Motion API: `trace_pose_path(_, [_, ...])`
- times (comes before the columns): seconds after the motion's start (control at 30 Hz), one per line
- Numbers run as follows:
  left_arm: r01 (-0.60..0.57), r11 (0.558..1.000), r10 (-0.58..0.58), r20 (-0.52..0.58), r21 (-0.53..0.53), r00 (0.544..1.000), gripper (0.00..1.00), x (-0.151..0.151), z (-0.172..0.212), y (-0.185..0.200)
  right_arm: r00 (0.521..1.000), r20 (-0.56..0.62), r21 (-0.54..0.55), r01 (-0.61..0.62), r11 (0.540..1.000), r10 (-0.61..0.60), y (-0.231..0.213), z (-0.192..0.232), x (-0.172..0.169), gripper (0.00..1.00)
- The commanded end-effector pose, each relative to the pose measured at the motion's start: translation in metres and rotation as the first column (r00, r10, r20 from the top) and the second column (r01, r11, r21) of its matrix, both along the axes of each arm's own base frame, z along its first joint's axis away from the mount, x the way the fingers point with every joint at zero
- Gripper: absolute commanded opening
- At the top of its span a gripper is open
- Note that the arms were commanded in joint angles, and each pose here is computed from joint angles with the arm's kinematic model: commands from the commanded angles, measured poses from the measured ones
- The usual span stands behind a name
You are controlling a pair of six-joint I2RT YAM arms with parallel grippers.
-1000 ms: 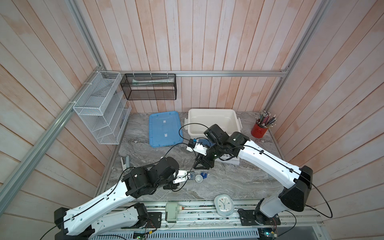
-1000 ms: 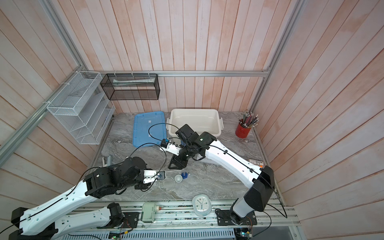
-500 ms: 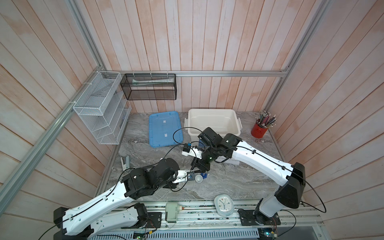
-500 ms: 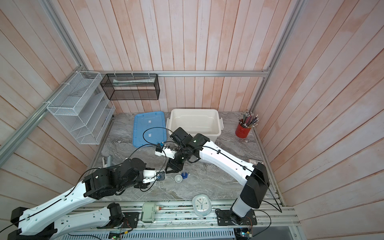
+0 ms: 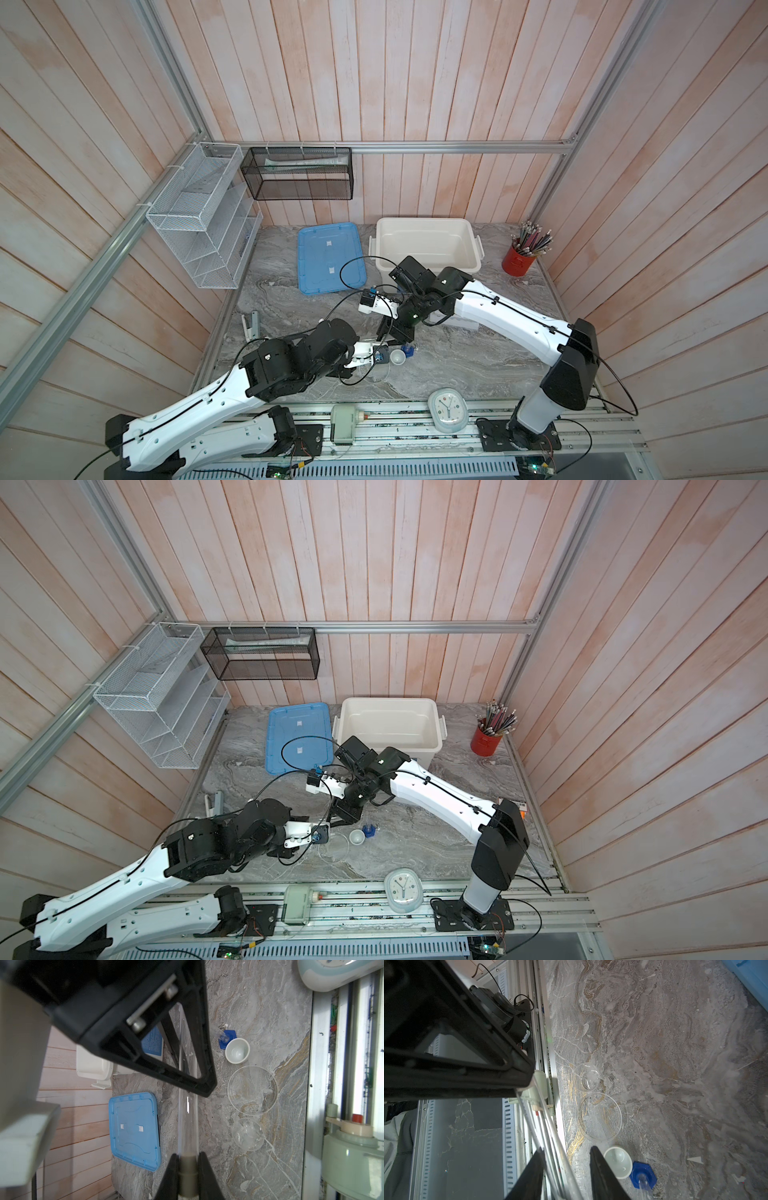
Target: Organize the chemistry lab equipment
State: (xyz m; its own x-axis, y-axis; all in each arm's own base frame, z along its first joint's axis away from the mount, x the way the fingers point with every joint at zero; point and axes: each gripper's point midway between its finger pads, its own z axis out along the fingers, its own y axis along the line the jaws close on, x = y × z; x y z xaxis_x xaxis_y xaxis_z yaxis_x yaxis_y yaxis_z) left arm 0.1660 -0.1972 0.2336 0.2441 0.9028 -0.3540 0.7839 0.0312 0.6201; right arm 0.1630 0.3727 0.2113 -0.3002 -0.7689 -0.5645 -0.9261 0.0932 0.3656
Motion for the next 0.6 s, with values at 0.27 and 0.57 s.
trace_pose_path(0.27, [0.009,1.000,-0.008,0.033,-0.013,0.999,0.14,0.0008,0.0003,-0.0004,1.000,0.012,0.045,-0.019,0.999,0.019,0.0090,0.0121,-0.0028,0.10])
trace_pose_path(0.57, [-0.012,1.000,0.014,0.087,-0.020,0.996,0.37,0.0077,0.0026,0.0025,1.000,0.010,0.060,-0.009,0.998,0.008,0.0105,0.0120,-0.0038,0.00])
